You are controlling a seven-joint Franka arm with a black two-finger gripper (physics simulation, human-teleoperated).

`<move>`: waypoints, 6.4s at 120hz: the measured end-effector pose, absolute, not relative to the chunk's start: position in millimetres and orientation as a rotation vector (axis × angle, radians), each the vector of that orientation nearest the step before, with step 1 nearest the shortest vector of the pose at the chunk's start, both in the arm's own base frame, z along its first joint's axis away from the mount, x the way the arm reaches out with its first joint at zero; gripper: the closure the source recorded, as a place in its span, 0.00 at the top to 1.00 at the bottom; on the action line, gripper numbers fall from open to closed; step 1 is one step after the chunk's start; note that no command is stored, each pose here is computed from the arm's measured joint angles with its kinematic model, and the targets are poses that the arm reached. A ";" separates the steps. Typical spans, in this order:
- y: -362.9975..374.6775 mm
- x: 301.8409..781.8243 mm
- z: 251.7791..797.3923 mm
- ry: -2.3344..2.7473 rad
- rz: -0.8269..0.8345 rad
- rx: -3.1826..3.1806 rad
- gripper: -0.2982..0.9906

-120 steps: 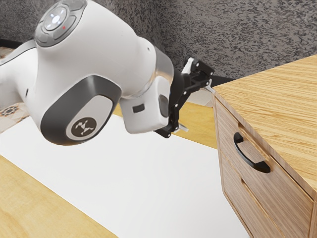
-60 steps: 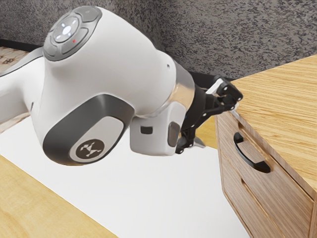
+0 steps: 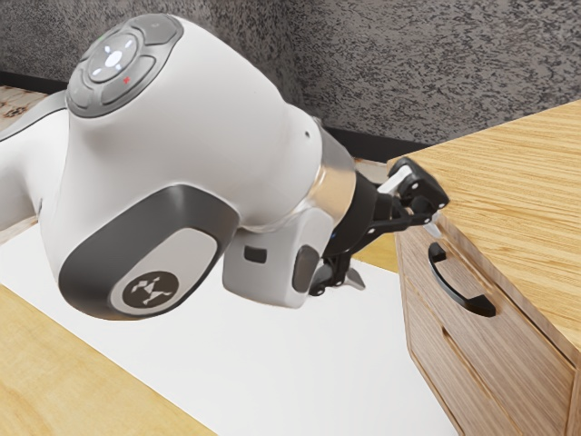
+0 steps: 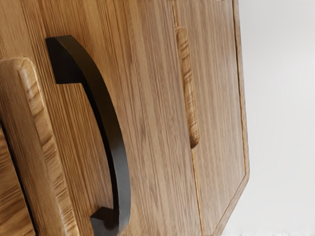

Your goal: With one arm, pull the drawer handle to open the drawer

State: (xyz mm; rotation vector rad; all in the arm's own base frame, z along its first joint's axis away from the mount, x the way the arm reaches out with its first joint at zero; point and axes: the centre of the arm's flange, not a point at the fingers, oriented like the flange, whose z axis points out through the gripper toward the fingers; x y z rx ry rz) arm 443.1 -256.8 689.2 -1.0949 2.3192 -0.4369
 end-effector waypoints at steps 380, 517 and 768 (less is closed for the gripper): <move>-259.2 392.1 661.9 2.322 -0.343 -1.023 0.36; -221.5 334.5 655.6 2.227 -0.332 -1.120 0.38; -212.4 281.3 685.3 2.139 -0.388 -1.140 0.41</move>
